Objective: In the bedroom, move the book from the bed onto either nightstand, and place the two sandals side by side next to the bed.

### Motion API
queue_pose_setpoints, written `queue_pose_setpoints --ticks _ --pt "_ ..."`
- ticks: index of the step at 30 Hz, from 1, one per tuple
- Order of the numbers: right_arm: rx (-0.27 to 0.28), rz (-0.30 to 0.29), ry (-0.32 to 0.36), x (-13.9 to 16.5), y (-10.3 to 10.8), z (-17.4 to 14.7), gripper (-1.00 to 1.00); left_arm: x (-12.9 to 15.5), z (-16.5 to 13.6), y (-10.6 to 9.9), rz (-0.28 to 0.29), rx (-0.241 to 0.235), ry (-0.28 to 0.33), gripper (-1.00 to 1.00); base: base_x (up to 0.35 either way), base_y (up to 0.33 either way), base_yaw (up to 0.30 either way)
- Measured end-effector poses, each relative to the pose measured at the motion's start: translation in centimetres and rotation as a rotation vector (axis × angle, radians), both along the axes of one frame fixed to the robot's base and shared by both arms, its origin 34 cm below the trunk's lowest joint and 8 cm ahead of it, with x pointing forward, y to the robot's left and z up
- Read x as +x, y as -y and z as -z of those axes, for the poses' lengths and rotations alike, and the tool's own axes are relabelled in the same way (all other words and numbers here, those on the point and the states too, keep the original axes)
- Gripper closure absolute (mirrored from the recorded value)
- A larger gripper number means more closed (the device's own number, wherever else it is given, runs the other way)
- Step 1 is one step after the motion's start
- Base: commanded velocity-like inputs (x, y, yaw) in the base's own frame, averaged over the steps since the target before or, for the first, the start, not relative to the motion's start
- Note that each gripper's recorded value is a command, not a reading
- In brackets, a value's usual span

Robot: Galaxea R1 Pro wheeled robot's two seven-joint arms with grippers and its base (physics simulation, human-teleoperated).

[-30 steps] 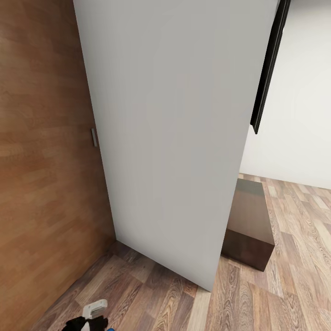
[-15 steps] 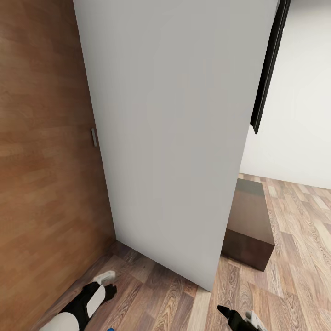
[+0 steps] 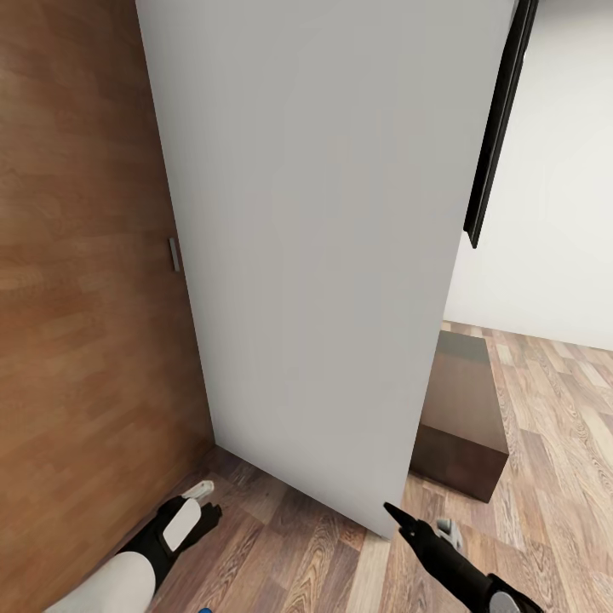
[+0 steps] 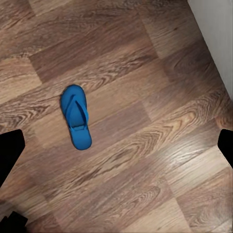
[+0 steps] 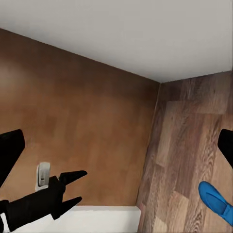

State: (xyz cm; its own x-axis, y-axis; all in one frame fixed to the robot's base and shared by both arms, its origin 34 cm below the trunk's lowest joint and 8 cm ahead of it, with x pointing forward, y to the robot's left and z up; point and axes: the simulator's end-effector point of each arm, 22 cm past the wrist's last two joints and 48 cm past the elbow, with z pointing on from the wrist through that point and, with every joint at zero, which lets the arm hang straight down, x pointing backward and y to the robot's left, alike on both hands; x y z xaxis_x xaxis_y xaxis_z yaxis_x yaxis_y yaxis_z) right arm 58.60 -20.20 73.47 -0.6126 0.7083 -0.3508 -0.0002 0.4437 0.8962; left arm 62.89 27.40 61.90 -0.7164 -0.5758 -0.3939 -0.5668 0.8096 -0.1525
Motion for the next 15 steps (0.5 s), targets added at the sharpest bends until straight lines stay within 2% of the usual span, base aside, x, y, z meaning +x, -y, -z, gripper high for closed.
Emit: queue_pose_setpoints --ticks 4,7,15 --pt "0.034 -0.026 0.06 0.1 0.1 -1.8 -1.0 -0.1 0.0 0.1 -0.049 -0.047 -0.008 -1.0 0.0 0.0 0.0" --pt "0.066 -0.049 0.103 0.0 -0.3 -3.0 -1.0 -0.3 -0.1 0.2 -0.068 -0.064 -0.02 -1.0 0.0 0.0 0.0" --pt "0.118 -0.087 0.173 -0.5 -1.0 -3.8 -1.0 0.3 0.0 -1.7 -0.103 -0.054 -0.015 -1.0 0.0 0.0 0.0"
